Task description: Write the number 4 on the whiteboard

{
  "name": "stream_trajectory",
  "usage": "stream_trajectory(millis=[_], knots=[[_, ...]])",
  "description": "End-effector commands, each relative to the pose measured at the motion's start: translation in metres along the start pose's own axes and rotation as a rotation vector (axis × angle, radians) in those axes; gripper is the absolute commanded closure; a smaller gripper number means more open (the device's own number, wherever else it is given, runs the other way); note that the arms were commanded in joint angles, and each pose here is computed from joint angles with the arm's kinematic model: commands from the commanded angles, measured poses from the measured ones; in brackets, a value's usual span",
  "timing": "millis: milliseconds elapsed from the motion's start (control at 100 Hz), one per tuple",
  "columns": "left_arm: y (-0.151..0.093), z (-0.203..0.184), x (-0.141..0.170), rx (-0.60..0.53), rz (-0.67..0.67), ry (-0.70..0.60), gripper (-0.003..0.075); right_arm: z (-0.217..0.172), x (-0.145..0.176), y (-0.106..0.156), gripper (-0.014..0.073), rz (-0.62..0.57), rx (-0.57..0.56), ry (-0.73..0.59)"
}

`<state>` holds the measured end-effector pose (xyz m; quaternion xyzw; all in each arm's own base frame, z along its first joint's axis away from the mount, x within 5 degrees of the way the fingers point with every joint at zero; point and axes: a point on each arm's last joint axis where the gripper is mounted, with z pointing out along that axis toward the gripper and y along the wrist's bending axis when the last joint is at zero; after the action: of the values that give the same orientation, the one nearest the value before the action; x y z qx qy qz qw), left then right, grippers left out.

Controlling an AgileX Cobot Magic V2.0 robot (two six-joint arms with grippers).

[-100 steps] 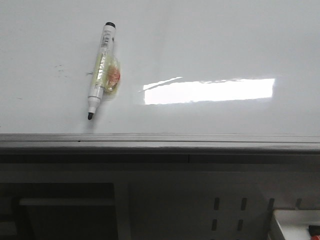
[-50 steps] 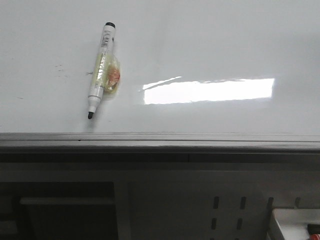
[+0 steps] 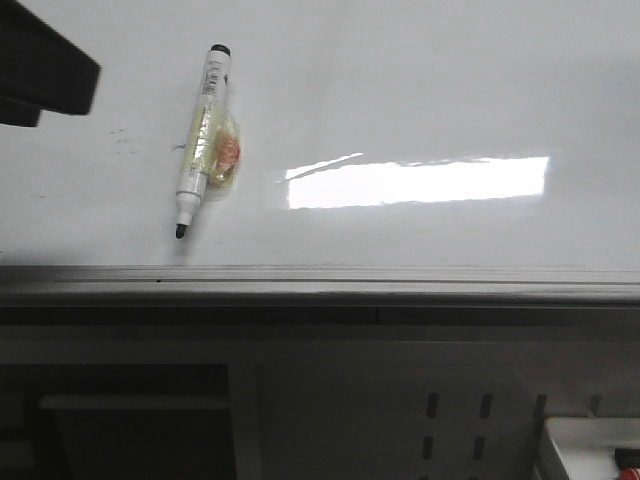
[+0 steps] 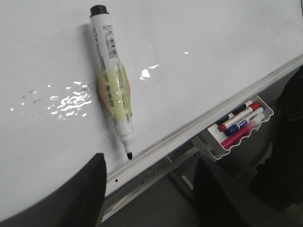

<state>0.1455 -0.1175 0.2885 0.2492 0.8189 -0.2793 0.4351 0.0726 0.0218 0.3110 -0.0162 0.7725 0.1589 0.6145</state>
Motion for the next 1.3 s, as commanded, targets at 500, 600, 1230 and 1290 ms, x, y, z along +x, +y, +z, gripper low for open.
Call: stream_trajectory(millis=[500, 600, 1230, 1290], knots=[[0.012, 0.064, -0.023, -0.098, -0.091, -0.011, 0.0334, -0.001, -0.013, 0.002, 0.0198, -0.008, 0.001, -0.058], [0.015, 0.071, -0.02, -0.114, -0.097, 0.006, 0.0334, -0.001, -0.013, 0.002, 0.0198, -0.008, 0.001, -0.058], [0.027, 0.084, -0.018, -0.205, -0.107, -0.023, 0.0386, -0.001, -0.014, 0.002, 0.0198, -0.008, 0.001, -0.062], [0.027, 0.084, -0.018, -0.205, -0.107, -0.023, 0.0473, -0.001, -0.014, 0.002, 0.0198, -0.008, 0.001, -0.062]])
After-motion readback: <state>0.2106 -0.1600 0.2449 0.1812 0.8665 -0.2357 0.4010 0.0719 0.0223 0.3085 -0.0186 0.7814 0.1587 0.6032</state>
